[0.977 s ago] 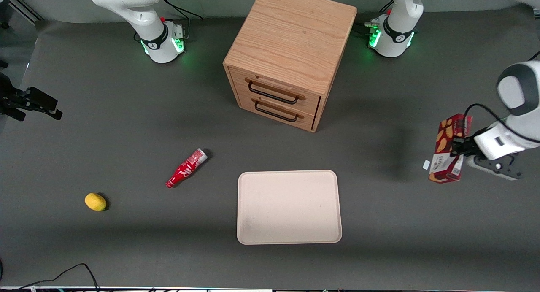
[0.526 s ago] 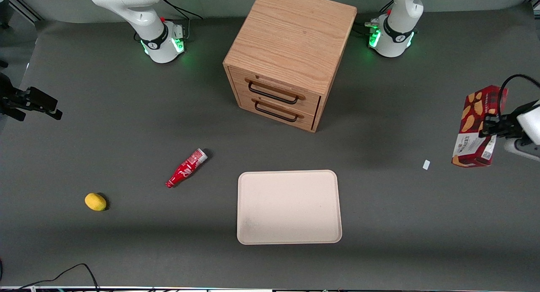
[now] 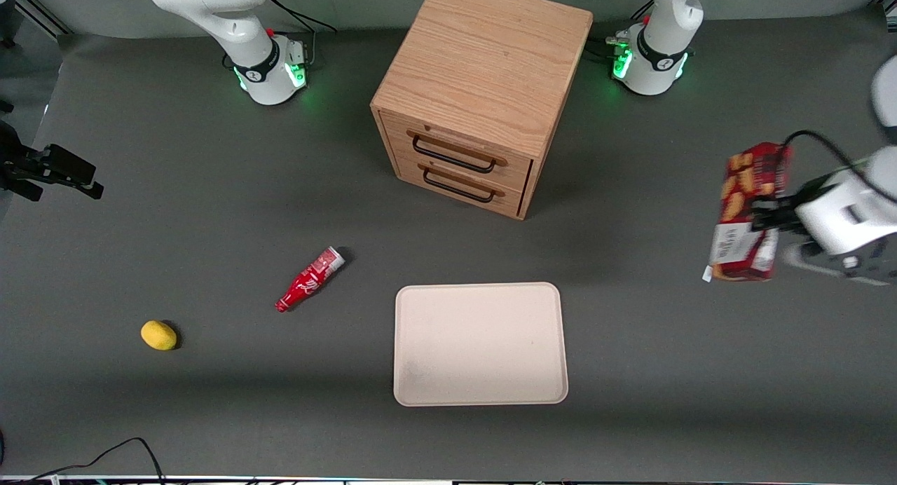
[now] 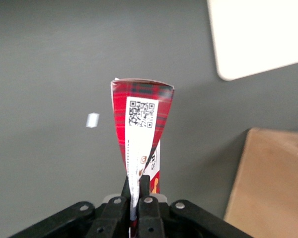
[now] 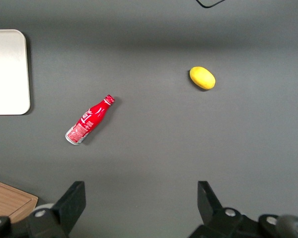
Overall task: Place red cookie box on tray
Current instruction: 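Carry the box over the cream tray with the left gripper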
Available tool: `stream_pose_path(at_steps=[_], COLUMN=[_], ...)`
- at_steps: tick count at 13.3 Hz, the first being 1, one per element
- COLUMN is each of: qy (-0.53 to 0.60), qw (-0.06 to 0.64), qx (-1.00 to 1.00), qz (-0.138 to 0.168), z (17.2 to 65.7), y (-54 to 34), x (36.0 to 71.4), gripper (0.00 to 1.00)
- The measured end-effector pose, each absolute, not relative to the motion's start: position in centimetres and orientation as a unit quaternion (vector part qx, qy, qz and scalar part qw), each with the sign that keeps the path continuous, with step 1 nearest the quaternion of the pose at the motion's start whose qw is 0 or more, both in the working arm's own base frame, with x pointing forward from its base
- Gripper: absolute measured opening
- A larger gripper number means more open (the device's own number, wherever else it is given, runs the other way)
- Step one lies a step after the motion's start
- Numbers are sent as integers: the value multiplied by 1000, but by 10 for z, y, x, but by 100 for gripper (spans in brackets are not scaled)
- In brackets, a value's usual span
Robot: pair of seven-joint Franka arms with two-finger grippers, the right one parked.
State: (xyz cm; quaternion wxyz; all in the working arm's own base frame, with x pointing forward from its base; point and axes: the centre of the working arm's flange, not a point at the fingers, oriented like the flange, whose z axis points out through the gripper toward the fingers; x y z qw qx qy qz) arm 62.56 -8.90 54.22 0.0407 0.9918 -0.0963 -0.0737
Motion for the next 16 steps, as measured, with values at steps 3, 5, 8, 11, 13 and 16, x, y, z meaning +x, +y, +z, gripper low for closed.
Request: stream_pose_path(at_steps=[3,5,8,11,13,16], qy=[-36,2,29,25,18,7], qw=[59,72,74,47,31,17], qx=[996,996,997,998,999,998], qz=[-63,-46,-12,18,37,59], z=[523,500,460,412,380,340], y=[-202,-250,-296,-321,-323,-328], x=[650,669,685,695,706,715], gripper=[6,6,6,6,6,6])
